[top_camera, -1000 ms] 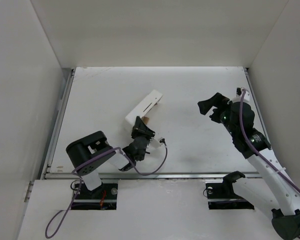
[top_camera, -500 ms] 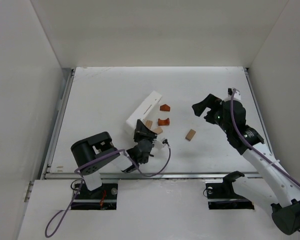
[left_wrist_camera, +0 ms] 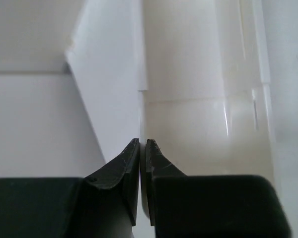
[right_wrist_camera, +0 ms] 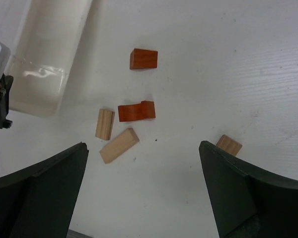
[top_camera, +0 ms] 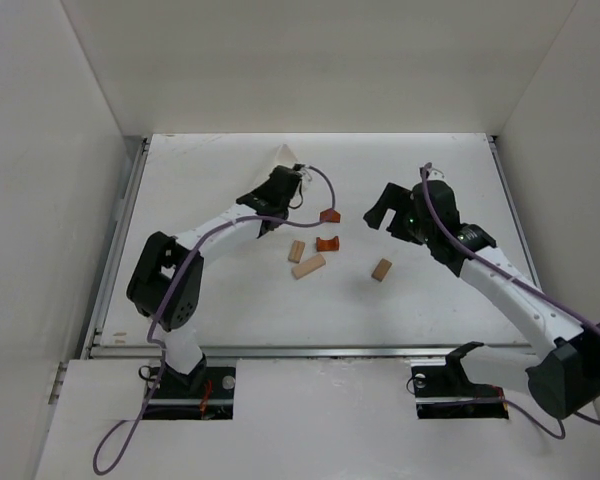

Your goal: Build the wood block tower

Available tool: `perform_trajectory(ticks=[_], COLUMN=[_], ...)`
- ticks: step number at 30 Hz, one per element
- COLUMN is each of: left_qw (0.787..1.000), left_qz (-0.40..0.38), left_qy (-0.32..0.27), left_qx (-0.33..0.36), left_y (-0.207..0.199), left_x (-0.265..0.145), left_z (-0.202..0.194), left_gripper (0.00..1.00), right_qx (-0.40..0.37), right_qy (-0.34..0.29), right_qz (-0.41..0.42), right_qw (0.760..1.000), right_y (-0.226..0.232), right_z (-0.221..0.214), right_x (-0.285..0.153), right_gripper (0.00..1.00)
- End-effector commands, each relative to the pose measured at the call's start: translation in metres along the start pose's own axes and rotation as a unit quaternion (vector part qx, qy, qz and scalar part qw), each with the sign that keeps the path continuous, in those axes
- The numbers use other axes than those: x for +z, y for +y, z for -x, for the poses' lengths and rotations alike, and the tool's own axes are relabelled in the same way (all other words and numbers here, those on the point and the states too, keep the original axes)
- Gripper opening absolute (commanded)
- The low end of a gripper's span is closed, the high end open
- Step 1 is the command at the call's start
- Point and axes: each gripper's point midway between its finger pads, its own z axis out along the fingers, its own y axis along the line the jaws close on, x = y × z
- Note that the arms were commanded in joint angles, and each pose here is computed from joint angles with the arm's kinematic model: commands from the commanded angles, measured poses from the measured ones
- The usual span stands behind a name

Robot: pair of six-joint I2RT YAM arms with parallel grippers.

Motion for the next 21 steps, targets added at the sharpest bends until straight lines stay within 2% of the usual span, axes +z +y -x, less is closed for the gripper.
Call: perform_trajectory(ticks=[1, 4, 6, 8, 13, 16, 20, 21], left_qw=[0.984, 0.969, 0.952, 0.943, 0.923, 0.913, 0.913, 0.914], left_qz=[-0.116, -0.155, -0.19, -0.2, -0.22, -0.234, -0.225, -0.216], left_qy=[0.125, 0.156, 0.181, 0.18, 0.193, 0.192, 0.201, 0.201], left_qx=[-0.048, -0.113, -0.157, -0.199, -0.249, -0.273, -0.275, -0.279], left_y=[-0.039, -0.044, -0.048, -0.046, -0.053, -0.06, -0.061, -0.057], left_x=[0.01, 0.019, 0.024, 0.027, 0.019, 0.016, 0.017, 0.018], left_z=[-0.079, -0.098, -0.113, -0.112, -0.127, -0.127, -0.133, -0.137], left_gripper=[0.0, 0.0, 0.0, 0.0, 0.0, 0.0, 0.0, 0.06], right_qx=[-0.005, 0.004, 0.01, 0.024, 0.019, -0.003, -0.012, -0.013], right_qy=[0.012, 0.016, 0.035, 0.053, 0.114, 0.158, 0.187, 0.195], right_qz=[0.025, 0.01, -0.04, -0.087, -0.187, -0.176, -0.206, -0.213], right_qw=[1.0, 1.0, 0.999, 0.995, 0.975, 0.972, 0.96, 0.957], right_y=[0.019, 0.015, -0.001, -0.018, -0.06, -0.057, -0.066, -0.069], right_z=[0.003, 0.002, -0.008, -0.019, -0.056, -0.08, -0.1, -0.104], right_x=[-0.004, -0.003, 0.002, 0.007, 0.016, 0.026, 0.036, 0.035], right_gripper=[1.0, 1.0, 1.0, 1.0, 1.0, 1.0, 1.0, 1.0])
